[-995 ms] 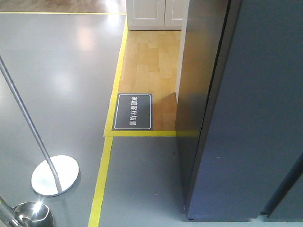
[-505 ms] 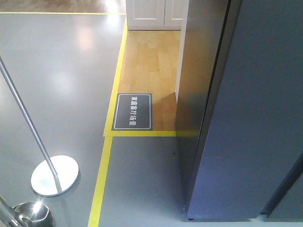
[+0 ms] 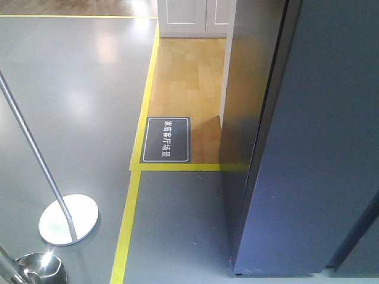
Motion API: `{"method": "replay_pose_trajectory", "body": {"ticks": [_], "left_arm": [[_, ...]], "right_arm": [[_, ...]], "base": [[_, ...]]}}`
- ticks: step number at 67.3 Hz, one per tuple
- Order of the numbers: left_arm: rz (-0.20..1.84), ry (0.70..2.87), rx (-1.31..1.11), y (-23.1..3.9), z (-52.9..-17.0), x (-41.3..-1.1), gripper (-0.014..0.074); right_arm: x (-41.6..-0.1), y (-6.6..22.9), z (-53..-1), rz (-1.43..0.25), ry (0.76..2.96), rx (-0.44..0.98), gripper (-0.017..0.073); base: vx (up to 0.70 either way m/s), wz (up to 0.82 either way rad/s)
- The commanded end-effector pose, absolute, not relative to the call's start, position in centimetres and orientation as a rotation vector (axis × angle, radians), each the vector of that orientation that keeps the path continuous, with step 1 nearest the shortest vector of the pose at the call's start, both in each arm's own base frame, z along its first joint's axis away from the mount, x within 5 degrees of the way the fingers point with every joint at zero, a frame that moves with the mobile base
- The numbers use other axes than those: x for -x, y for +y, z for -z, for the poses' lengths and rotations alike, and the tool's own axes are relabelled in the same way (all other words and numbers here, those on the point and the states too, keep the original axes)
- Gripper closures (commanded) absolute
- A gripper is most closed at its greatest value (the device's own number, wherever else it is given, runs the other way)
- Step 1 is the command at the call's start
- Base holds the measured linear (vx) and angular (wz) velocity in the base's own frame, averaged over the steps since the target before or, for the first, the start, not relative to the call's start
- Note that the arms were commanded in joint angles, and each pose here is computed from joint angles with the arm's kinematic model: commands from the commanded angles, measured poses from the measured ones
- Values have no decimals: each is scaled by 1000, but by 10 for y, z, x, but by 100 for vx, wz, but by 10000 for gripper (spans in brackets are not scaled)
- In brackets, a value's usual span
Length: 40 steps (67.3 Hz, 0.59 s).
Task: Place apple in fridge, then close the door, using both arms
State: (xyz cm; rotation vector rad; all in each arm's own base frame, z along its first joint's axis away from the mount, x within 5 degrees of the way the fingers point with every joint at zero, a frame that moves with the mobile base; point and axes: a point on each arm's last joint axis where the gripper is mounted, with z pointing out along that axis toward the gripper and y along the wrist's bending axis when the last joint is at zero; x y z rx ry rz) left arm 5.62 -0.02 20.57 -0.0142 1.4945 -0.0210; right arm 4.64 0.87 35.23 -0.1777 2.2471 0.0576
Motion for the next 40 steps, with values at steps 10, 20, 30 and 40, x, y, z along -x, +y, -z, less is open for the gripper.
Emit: {"method": "replay_pose_trajectory", "body": {"ticks": [10, 20, 30, 40], "left_arm": [[44, 1451, 9, -1, -203, -57, 600], [44, 1451, 9, -1, -203, -57, 600], [44, 1451, 9, -1, -203, -57, 600], [44, 1451, 9, -1, -203, -57, 600]], "right_arm": [[-50, 9, -362, -54, 2184, 172, 563], [-50, 9, -362, -54, 2184, 172, 563], [-50, 9, -362, -54, 2184, 172, 563], [-50, 9, -362, -54, 2184, 172, 563]], "base": [[0, 0], [0, 0], [0, 0], [0, 0]]}}
